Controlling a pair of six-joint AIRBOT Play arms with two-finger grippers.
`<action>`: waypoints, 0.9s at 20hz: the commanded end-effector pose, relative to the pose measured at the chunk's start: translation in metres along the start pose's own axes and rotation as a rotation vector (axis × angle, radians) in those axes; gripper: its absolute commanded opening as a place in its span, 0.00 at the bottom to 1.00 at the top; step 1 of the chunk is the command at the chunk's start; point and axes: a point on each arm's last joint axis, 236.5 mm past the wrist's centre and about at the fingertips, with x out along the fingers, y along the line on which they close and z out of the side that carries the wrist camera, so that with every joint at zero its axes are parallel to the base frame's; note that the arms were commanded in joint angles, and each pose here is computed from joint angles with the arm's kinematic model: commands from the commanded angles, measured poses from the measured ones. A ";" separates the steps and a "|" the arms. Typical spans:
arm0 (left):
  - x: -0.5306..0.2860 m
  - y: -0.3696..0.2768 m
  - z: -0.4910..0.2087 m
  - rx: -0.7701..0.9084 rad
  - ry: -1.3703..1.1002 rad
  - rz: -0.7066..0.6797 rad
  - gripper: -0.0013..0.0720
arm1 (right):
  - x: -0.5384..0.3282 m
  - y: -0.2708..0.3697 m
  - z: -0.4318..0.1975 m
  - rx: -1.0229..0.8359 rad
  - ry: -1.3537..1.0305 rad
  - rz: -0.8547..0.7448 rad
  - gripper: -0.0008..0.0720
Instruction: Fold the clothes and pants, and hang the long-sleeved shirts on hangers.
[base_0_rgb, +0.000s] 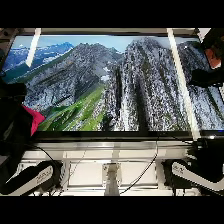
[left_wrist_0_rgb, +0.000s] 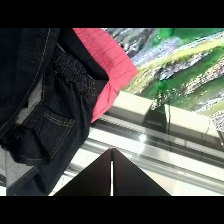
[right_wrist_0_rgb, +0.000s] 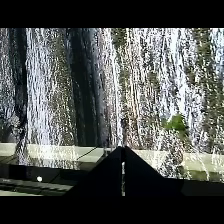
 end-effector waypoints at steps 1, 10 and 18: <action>0.000 0.000 0.002 0.000 -0.009 0.000 0.03 | 0.000 0.000 0.000 0.001 0.001 0.000 0.04; 0.034 0.017 0.028 0.011 0.020 0.117 0.03 | 0.000 0.000 0.000 0.001 0.000 0.000 0.04; 0.114 0.053 0.038 0.053 0.245 0.322 0.62 | 0.000 0.000 0.000 0.001 -0.001 0.000 0.04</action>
